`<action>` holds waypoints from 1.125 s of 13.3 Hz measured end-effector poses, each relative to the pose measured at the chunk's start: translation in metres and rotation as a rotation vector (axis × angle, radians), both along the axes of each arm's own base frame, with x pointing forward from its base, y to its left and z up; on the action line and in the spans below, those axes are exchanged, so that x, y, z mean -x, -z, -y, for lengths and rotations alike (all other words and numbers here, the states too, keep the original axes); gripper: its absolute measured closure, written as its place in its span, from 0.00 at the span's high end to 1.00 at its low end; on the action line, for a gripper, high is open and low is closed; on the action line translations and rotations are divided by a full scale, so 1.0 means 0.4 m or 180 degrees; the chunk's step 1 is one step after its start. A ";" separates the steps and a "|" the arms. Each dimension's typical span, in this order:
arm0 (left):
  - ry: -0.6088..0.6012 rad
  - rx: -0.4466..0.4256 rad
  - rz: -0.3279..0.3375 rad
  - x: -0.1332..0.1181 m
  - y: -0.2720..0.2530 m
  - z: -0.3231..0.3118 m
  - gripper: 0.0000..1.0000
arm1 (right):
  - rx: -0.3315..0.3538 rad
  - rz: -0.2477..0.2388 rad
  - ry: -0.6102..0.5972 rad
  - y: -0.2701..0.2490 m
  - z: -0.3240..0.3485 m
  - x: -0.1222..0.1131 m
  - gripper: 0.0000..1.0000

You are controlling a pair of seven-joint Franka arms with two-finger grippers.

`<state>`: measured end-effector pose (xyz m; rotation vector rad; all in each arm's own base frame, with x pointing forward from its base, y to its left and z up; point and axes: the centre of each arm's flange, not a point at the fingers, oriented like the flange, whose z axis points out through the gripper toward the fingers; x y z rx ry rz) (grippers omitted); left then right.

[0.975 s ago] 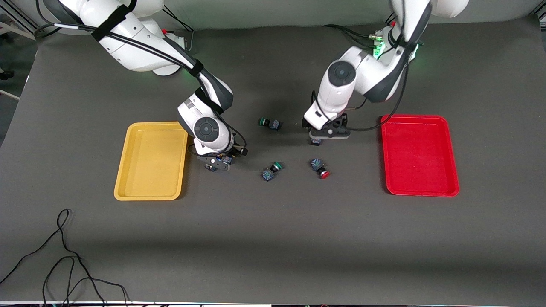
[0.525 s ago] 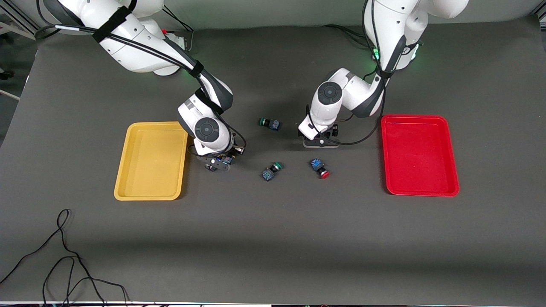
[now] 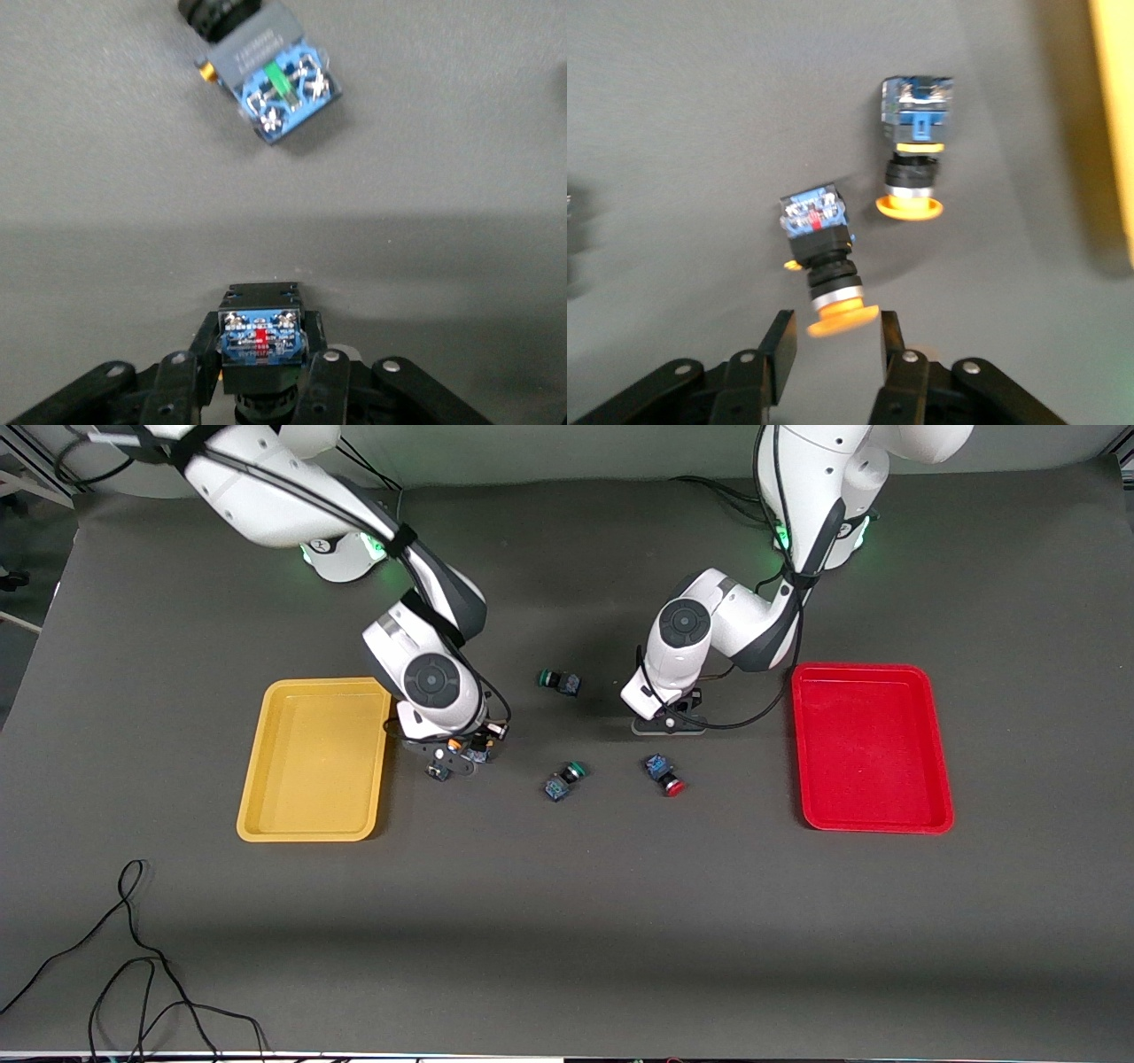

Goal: Place red and yellow buttons in trays
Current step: 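Carry the red button to the red tray while the right gripper grasps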

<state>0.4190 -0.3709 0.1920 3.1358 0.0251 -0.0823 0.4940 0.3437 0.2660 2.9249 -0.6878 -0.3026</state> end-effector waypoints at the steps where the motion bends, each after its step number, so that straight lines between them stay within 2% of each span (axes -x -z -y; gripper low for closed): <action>1: -0.0031 -0.0020 -0.0021 -0.020 -0.024 0.000 0.41 | 0.0040 0.0009 -0.0005 -0.048 0.004 0.001 0.47; 4: -0.0165 -0.0094 -0.0141 -0.109 -0.196 -0.016 0.41 | 0.0092 -0.0016 -0.0078 -0.144 0.046 0.000 0.46; 7: -0.0358 -0.0052 -0.0115 -0.182 -0.434 -0.095 0.41 | -0.0057 0.0038 -0.0100 -0.154 0.078 -0.022 0.49; 9: -0.0419 -0.0060 -0.0148 -0.217 -0.516 -0.212 0.41 | -0.0184 0.0130 -0.0111 -0.083 0.068 -0.009 0.65; 11: -0.0387 -0.0085 -0.0256 -0.274 -0.532 -0.414 0.41 | -0.0312 0.0150 -0.0121 0.020 0.053 0.012 0.87; 12: -0.0379 -0.0085 -0.0276 -0.302 -0.527 -0.536 0.41 | -0.0374 0.0147 -0.0119 0.073 0.047 0.023 0.94; 13: -0.0364 -0.0114 -0.0292 -0.322 -0.515 -0.657 0.41 | -0.0416 0.0134 -0.0124 0.121 0.044 0.032 1.00; 15: -0.0301 -0.0149 -0.0255 -0.337 -0.469 -0.835 0.41 | -0.0440 0.0087 -0.0141 0.185 0.043 0.042 1.00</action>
